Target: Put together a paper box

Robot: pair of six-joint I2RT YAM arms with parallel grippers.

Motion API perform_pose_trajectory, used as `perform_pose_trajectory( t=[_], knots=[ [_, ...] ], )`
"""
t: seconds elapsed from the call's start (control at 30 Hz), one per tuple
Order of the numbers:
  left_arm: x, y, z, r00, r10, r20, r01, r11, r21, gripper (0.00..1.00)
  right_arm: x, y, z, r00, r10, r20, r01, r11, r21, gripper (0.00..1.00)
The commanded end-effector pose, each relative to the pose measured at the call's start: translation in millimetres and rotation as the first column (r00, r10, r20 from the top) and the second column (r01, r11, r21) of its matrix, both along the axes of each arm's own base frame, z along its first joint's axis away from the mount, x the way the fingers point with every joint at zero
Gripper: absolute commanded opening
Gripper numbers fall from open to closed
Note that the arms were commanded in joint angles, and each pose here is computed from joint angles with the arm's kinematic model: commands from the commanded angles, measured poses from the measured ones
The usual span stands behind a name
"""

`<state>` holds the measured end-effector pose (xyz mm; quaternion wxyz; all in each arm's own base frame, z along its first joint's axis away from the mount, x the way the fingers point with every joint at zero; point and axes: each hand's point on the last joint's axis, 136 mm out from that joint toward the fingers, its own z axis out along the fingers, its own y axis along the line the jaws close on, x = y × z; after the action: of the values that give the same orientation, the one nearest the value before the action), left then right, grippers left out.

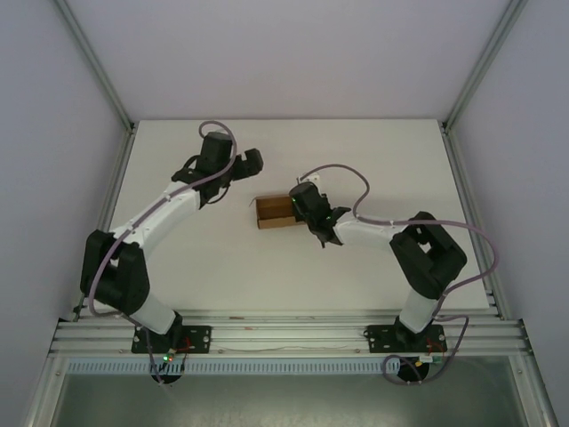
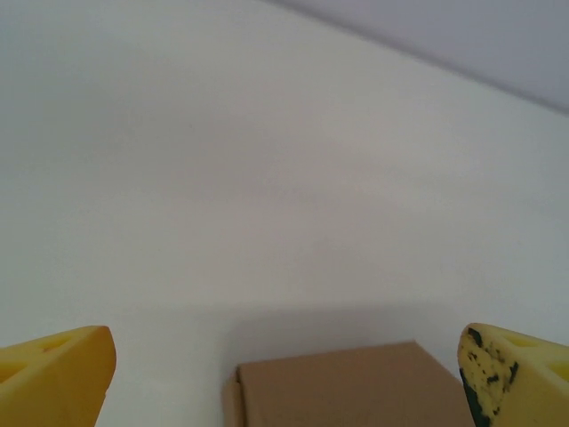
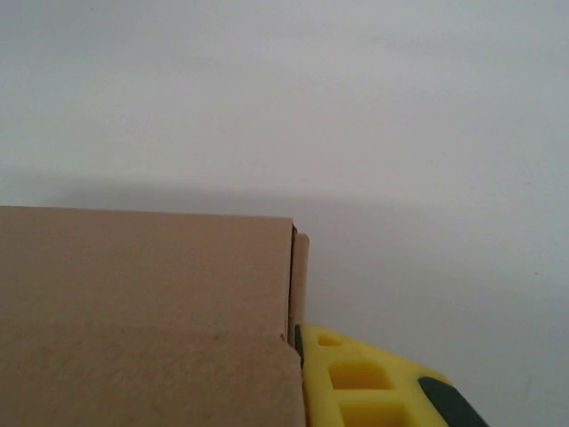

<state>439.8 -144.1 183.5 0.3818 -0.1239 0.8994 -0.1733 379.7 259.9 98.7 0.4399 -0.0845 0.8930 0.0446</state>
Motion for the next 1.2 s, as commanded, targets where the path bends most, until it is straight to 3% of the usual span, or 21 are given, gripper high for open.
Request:
perform_pose_trajectory(
  t=[0.0,0.27,0.5,0.57,0.7,0.87,1.07,1.17],
  knots=[
    [-21,-24,-45,0.983,-0.107,-0.146,0.097,0.993,-0.072,0.93,-3,-1,6,1.0,-0.008,0.017,0.008,1.0,-0.019,0.16],
    [-41,-23,-85,0.97,-0.121,-0.213,0.105,0.991,-0.088,0.82,-18,-2,-6,1.0,0.0,-0.031,0.0,1.0,-0.017,0.18],
    [-54,-18,-108,0.964,-0.102,-0.244,0.079,0.992,-0.103,0.67,-36,-7,-14,0.996,0.007,-0.085,-0.007,1.0,-0.006,0.36],
    [-57,-18,-114,0.963,-0.099,-0.249,0.073,0.991,-0.113,0.66,-40,-10,-8,0.997,0.011,-0.083,-0.01,1.0,0.011,0.41],
    [-59,-16,-126,0.964,-0.092,-0.25,0.064,0.991,-0.118,0.66,-53,-22,-10,0.993,0.014,-0.116,-0.017,1.0,-0.022,0.62],
    [-55,-15,-138,0.963,-0.12,-0.243,0.075,0.98,-0.185,0.62,-59,-49,-12,0.991,-0.044,-0.128,0.031,0.995,-0.097,0.71],
    [-47,-27,-138,0.963,-0.206,-0.173,0.161,0.956,-0.245,0.6,-42,-48,8,0.993,-0.015,-0.118,0.033,0.988,0.153,1.0],
    [-43,-29,-139,0.961,-0.228,-0.158,0.178,0.944,-0.279,0.56,-28,-49,17,0.991,-0.015,-0.132,0.052,0.959,0.28,1.0]
  ],
)
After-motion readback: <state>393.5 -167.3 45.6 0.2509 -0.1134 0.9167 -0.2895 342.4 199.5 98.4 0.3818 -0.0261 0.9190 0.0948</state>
